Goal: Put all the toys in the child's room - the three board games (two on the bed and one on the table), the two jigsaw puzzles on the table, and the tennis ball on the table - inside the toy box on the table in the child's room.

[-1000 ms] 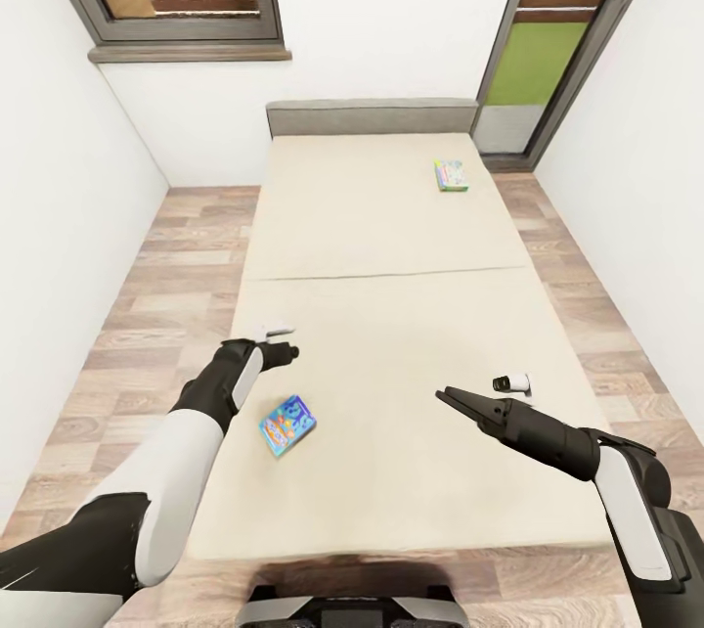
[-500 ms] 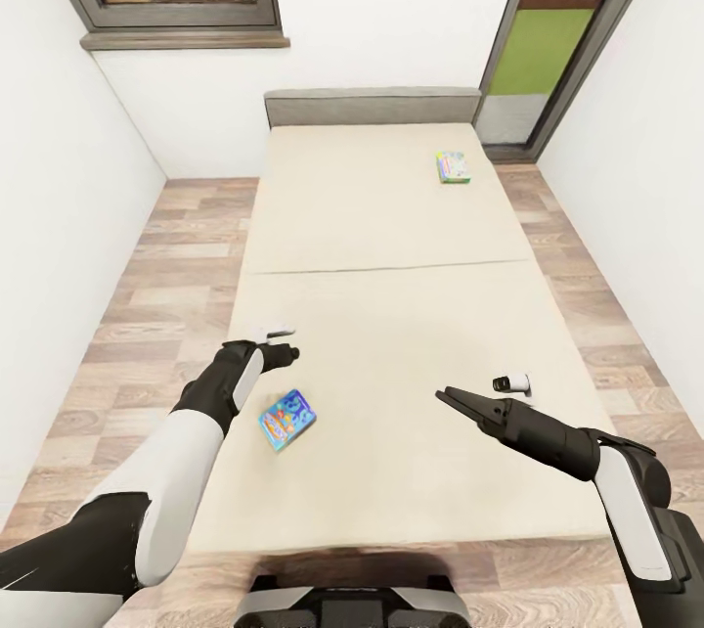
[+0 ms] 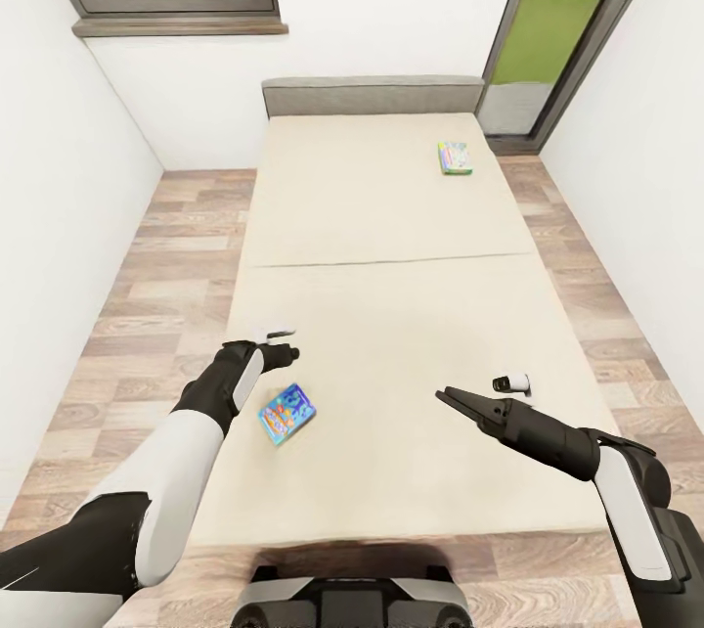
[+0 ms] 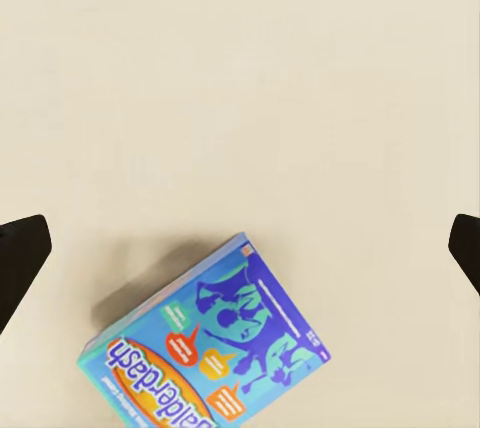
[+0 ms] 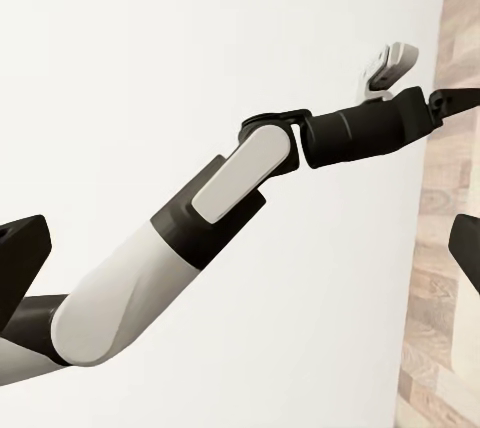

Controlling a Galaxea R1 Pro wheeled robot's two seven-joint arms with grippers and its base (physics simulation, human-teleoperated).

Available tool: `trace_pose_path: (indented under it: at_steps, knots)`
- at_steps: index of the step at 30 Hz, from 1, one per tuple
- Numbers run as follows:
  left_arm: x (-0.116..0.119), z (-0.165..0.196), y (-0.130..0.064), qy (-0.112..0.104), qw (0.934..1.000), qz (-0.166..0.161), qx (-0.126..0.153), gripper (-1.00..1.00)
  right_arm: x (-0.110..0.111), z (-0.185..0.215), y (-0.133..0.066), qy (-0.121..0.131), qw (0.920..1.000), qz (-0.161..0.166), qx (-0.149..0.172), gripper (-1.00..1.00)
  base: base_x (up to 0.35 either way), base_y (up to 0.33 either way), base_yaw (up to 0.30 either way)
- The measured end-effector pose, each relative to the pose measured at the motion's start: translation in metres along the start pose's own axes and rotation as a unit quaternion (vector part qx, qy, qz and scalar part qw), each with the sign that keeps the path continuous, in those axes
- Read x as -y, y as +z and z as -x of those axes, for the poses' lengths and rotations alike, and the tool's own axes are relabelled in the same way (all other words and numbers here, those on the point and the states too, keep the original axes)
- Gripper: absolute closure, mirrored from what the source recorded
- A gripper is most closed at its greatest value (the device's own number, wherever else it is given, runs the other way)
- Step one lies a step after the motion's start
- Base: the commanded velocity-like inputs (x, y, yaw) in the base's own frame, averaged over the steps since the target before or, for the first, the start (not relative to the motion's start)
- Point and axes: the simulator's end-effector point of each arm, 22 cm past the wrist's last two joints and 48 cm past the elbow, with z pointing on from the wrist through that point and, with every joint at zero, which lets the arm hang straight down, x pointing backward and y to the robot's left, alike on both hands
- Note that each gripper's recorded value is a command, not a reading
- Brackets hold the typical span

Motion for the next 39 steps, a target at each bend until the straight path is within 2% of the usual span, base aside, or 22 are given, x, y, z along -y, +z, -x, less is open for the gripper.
trace_pose_path:
  at_steps: [39]
  knots:
    - [-0.006, -0.029, 0.030, -0.004, 0.9998, 0.003, -0.018, -1.00, 0.031, -0.010, 0.000, 0.029, 0.9995, -0.015, -0.004, -1.00, 0.000, 0.000, 0.000]
